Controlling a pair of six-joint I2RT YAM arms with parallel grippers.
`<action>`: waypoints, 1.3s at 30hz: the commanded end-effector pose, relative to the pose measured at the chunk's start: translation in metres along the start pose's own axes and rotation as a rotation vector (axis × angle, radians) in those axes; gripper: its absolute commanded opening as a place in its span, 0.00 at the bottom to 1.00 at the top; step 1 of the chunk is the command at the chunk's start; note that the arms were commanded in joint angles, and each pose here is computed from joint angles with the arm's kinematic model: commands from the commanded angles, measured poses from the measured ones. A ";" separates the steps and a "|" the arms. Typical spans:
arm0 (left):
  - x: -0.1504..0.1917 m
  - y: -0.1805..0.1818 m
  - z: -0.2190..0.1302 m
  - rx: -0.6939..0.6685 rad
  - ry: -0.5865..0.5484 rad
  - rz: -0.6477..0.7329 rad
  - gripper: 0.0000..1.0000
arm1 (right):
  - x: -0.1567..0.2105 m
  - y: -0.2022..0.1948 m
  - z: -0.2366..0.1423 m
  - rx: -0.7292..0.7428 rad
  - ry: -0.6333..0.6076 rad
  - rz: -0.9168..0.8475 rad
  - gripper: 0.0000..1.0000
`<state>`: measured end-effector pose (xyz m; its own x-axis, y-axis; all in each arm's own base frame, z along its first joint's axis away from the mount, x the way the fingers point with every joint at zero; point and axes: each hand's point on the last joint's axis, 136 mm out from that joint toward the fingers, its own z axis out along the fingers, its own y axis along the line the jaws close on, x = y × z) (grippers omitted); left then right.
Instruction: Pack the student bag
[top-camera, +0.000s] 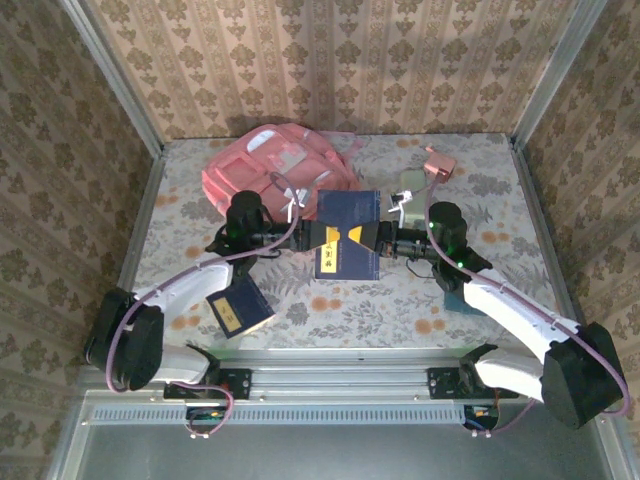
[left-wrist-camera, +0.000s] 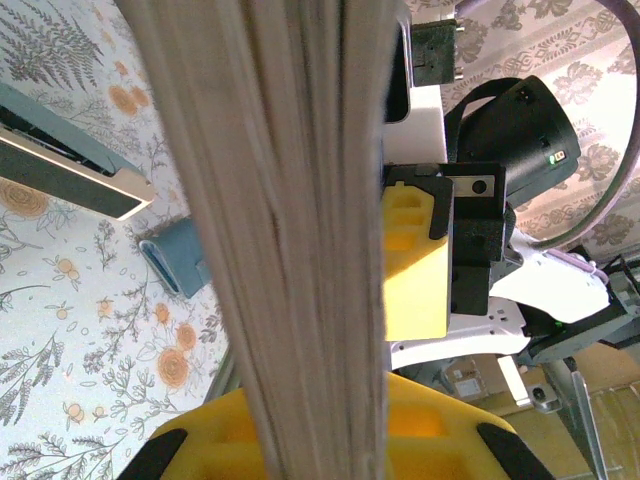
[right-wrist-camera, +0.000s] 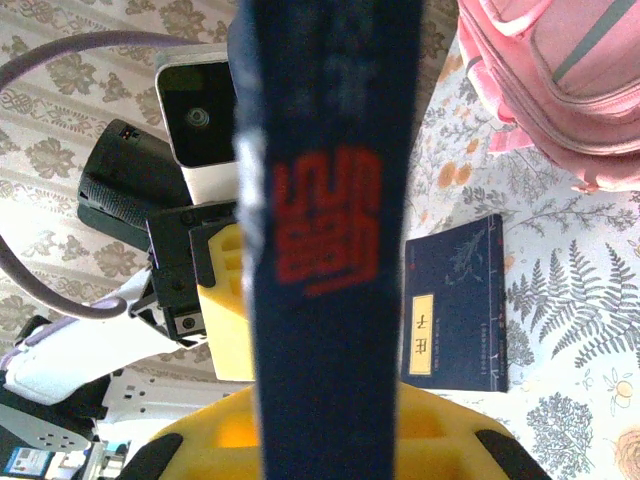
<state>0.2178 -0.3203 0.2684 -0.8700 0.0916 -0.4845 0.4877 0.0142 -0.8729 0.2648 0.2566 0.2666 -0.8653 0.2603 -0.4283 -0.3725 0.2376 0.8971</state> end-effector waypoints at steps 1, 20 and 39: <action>-0.011 -0.027 -0.003 0.040 -0.036 0.108 0.00 | 0.017 0.005 0.000 -0.015 0.055 -0.041 0.15; -0.072 -0.031 -0.059 -0.019 -0.826 0.094 0.00 | -0.020 0.032 -0.005 -0.059 -0.387 -0.006 0.90; -0.071 -0.015 -0.045 0.057 -0.835 -0.023 0.00 | -0.044 0.009 0.005 0.003 -0.552 0.090 0.79</action>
<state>0.2826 -0.2864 0.2931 -0.6786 -0.6506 -0.3408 0.4278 0.0270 -0.9035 0.2932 0.2502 0.2683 -0.6273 0.6938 -0.3538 -0.2659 0.2361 0.9346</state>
